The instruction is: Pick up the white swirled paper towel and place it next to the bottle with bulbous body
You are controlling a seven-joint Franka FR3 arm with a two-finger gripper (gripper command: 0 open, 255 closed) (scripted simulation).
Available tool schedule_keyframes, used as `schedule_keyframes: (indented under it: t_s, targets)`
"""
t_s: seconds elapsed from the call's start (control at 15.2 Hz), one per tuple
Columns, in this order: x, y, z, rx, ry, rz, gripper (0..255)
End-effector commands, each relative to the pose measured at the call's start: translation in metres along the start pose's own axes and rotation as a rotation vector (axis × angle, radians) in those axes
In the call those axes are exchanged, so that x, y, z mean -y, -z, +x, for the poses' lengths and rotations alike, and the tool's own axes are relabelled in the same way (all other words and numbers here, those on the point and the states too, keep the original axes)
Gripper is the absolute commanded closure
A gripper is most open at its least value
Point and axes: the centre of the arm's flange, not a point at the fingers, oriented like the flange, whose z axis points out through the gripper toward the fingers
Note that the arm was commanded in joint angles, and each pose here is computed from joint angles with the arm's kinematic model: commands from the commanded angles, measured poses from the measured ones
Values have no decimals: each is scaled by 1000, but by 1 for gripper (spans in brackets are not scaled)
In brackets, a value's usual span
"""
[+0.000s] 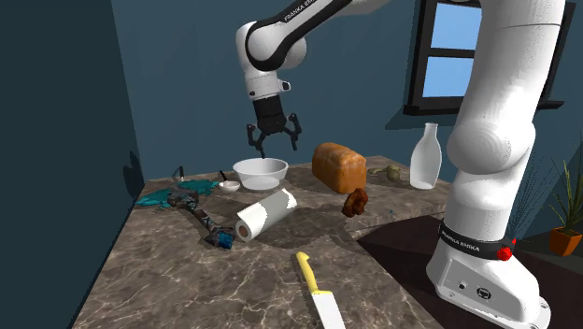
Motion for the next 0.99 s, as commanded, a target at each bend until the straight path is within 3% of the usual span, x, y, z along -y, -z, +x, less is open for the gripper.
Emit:
schedule_keyframes:
  t_s: [0.0,0.2,0.73,0.79,0.92]
  targets:
    - [0,-10,-1,1,-2,-1,0]
    - [0,-29,-1,1,-2,-1,0]
    - [0,-29,-1,1,-2,-1,0]
    - [0,-29,-1,1,-2,-1,255]
    - [0,-29,-1,1,-2,-1,255]
